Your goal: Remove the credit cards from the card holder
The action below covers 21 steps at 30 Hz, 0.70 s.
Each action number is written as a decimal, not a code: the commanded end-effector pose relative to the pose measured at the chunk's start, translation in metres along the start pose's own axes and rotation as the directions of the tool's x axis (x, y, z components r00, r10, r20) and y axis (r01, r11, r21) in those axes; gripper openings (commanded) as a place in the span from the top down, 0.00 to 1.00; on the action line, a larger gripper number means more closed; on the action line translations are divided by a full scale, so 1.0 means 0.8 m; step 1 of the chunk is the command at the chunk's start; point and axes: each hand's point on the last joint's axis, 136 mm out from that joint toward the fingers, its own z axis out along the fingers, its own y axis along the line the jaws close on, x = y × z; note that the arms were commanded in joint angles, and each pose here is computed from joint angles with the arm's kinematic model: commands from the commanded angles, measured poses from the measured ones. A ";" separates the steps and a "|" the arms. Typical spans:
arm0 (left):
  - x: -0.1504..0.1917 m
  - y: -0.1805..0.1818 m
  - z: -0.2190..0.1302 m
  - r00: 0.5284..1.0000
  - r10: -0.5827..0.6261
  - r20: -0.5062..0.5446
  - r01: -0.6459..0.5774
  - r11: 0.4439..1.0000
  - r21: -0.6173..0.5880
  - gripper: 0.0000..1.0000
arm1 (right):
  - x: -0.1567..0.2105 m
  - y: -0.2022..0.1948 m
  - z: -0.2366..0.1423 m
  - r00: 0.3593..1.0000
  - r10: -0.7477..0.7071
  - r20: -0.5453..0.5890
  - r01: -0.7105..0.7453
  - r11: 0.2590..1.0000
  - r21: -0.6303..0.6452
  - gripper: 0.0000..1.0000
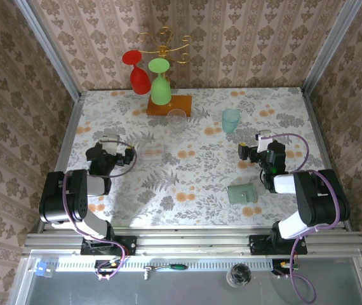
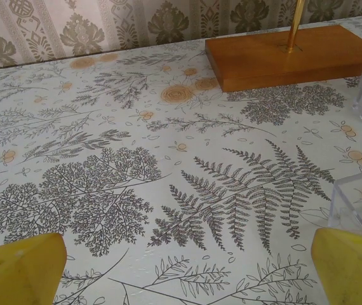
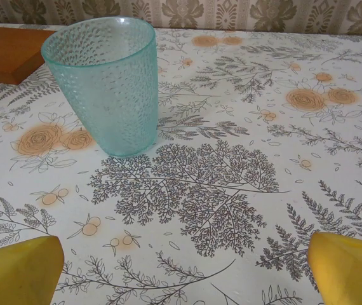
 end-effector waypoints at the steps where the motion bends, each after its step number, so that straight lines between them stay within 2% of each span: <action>1: -0.005 -0.003 -0.002 1.000 0.021 0.022 -0.021 1.000 0.018 0.00 | -0.008 0.002 -0.001 0.999 -0.005 0.034 0.006 1.000 -0.012 0.00; 21: -0.003 0.005 0.000 1.000 0.005 0.008 -0.005 1.000 -0.009 0.00 | -0.009 0.001 0.000 0.999 0.007 0.032 -0.006 1.000 -0.024 0.00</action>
